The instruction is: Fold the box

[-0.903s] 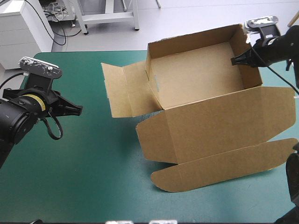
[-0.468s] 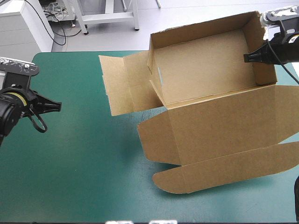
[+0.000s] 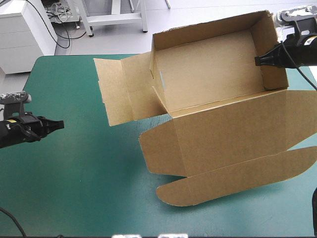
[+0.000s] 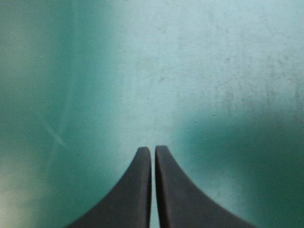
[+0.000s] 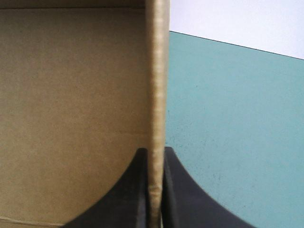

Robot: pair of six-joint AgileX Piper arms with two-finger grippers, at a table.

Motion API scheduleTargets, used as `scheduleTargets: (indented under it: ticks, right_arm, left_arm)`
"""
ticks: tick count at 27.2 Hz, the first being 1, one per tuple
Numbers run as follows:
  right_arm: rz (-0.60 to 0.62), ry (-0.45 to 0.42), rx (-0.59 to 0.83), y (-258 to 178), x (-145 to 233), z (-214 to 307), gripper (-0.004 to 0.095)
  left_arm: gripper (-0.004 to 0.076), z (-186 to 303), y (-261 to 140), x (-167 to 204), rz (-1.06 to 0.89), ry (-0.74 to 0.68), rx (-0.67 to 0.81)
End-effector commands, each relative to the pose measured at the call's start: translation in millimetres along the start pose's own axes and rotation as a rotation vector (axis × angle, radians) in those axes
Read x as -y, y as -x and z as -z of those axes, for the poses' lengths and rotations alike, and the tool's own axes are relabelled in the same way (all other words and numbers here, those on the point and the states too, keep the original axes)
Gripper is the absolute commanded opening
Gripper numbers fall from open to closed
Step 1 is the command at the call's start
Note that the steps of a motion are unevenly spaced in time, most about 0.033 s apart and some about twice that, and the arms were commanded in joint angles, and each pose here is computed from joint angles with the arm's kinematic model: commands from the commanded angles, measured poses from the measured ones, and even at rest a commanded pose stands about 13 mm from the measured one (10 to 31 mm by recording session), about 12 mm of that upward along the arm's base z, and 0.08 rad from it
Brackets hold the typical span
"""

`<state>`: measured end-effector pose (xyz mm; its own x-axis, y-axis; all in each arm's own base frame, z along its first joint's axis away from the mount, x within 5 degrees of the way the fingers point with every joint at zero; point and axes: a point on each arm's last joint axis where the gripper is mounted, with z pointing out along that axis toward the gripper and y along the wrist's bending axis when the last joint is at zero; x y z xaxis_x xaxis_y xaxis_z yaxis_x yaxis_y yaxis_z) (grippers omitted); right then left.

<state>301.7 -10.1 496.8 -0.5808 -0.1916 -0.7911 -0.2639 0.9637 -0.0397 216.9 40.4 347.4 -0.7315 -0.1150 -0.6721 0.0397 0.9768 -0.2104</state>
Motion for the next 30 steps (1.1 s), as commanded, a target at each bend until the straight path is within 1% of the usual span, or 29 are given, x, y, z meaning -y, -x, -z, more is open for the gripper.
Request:
scheduleTargets:
  ticks: [1,6,10,14,16,18,20,26,27,28,30]
  right_arm:
    - [-0.001,-0.002,0.141,11.6,-6.6,27.7,-0.0022]
    - [-0.006,0.045,0.159,13.2,-10.8,28.0,-0.0022]
    - [-0.004,0.072,0.170,14.3,-13.3,28.3,-0.0022]
    - [0.002,0.097,0.181,15.3,-16.0,28.6,-0.0021]
    - [0.003,0.099,0.182,15.3,-16.1,28.6,-0.0021]
    - [0.004,0.102,0.182,15.5,-16.7,28.5,-0.0022]
    - [0.002,0.106,0.184,15.6,-17.0,28.6,-0.0022]
    - [0.008,0.121,0.191,16.2,-18.5,28.9,-0.0022]
    - [0.005,0.134,0.197,16.7,-19.7,29.1,-0.0022]
    - [0.004,0.160,0.208,17.7,-21.9,29.7,-0.0022]
    - [-0.003,0.185,0.219,18.7,-24.1,30.2,-0.0022]
  left_arm:
    - [0.0017,-17.9,-4.5,1.7,0.041,-0.104,0.146]
    - [0.0015,-46.1,-19.8,0.6,0.108,-0.218,0.156]
    - [0.0015,-54.4,-17.3,2.7,0.193,-0.306,0.172]
    - [0.0015,-57.9,-12.1,5.6,0.223,-0.387,0.211]
    - [0.0036,-59.8,-10.9,5.4,0.240,-0.401,0.211]
    - [0.0092,-60.7,-9.7,6.1,0.245,-0.422,0.209]
    - [0.0174,-61.6,-7.7,7.7,0.238,-0.459,0.228]
    - [0.0540,-56.9,3.1,18.8,0.265,-0.680,0.330]
    - [0.0551,-56.6,3.7,19.3,0.264,-0.682,0.332]
    - [0.0550,-55.6,6.2,21.9,0.237,-0.682,0.328]
    - [0.0550,-54.7,9.0,29.7,0.205,-0.704,0.320]
